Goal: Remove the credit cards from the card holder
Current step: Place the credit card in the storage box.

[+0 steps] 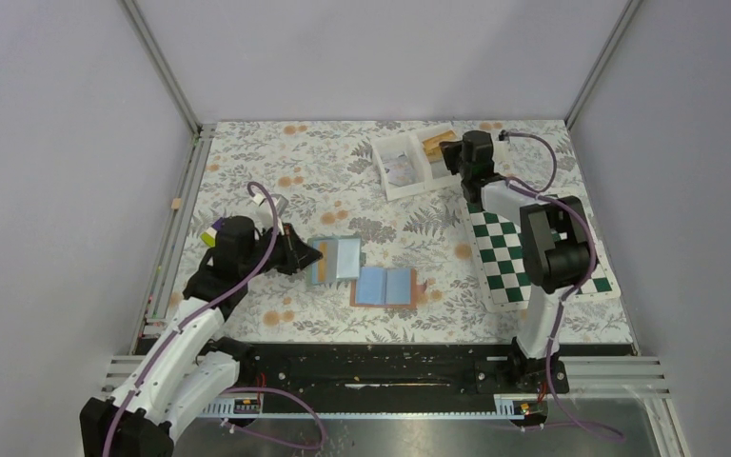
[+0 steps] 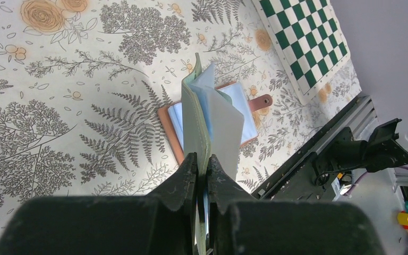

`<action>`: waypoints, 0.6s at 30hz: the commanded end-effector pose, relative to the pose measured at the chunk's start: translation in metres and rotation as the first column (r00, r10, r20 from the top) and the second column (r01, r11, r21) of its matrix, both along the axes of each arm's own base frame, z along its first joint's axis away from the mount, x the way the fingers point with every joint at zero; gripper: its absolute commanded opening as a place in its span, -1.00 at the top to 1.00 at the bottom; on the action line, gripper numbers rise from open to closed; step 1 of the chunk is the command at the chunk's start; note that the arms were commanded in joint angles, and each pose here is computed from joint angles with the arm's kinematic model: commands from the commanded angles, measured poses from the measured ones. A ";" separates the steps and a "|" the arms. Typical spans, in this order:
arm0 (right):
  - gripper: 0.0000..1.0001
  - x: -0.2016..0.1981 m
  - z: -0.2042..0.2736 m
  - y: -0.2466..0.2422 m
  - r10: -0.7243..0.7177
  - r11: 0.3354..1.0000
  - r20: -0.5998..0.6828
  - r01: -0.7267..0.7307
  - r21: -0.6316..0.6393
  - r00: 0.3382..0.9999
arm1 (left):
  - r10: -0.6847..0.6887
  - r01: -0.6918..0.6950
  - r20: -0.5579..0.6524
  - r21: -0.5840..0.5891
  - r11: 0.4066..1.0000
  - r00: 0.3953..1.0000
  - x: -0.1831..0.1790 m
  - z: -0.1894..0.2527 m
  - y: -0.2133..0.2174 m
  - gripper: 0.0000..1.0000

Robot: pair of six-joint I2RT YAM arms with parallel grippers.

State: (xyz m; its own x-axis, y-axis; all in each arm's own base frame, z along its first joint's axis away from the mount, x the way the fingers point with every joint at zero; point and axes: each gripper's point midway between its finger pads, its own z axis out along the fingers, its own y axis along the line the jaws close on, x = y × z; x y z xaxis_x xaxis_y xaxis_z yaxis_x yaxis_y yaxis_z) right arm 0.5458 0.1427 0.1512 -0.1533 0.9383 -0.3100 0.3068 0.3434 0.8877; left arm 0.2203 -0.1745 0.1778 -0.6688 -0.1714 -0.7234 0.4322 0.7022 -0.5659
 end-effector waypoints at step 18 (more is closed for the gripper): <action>1.00 0.048 -0.057 -0.009 -0.174 0.979 -0.123 0.186 0.086 0.977 | -0.021 0.022 0.065 -0.007 1.000 0.998 0.011 0.019 -0.006 1.00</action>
State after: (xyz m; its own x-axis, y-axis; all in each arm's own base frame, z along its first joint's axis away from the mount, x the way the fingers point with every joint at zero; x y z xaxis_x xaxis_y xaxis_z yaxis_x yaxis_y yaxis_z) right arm 0.5826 0.1420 0.0977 -0.0826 0.9692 -0.2321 0.4335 0.2446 0.8673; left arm 0.2206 -0.1742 0.1672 -0.6921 -0.1479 -0.7065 0.4179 0.7160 -0.5592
